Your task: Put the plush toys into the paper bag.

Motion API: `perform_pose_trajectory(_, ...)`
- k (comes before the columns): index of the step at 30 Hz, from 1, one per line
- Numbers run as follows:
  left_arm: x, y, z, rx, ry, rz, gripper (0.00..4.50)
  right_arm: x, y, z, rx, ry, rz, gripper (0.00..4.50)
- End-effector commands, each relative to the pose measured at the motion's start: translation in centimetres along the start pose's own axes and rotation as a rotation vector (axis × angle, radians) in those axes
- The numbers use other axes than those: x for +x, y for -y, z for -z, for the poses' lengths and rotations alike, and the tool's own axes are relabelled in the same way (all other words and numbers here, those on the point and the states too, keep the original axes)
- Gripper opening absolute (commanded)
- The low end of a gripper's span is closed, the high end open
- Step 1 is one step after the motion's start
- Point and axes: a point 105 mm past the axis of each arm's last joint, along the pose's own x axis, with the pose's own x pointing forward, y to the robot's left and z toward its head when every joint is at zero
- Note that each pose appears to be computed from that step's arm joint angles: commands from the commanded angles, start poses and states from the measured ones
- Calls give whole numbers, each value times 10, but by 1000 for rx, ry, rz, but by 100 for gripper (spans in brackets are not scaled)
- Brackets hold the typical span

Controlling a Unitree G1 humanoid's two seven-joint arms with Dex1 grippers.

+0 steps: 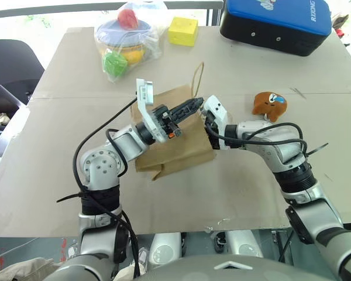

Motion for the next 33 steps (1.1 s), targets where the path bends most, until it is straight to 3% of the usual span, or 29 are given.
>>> perform_pose_trajectory(1, -2, 12, -3, 55, 7, 41, 0, -5, -11, 2, -27, 8, -59, 218)
perform_pose_trajectory(5, -12, 9, -2, 93, -14, 15, 0, -31, -4, 5, -76, 35, 39, 434)
perform_pose_trajectory(6, -15, 8, -1, 110, -28, 11, 0, -38, -3, 4, -95, 44, 63, 444)
perform_pose_trajectory(14, -22, 3, -17, 321, -97, 50, 0, -88, -3, -14, -196, 104, 270, 444)
perform_pose_trajectory(21, -10, 12, -45, 634, -201, 188, 0, -143, 23, -47, -305, 190, 632, 444)
perform_pose_trajectory(25, 0, 16, -59, 766, -231, 246, 0, -179, 63, -38, -380, 6, 901, 444)
perform_pose_trajectory(27, 4, 20, -61, 827, -262, 289, 0, -195, 91, -28, -304, -66, 1031, 444)
perform_pose_trajectory(33, 11, 26, -61, 897, -290, 343, 0, -194, 132, -10, -266, -246, 1105, 444)
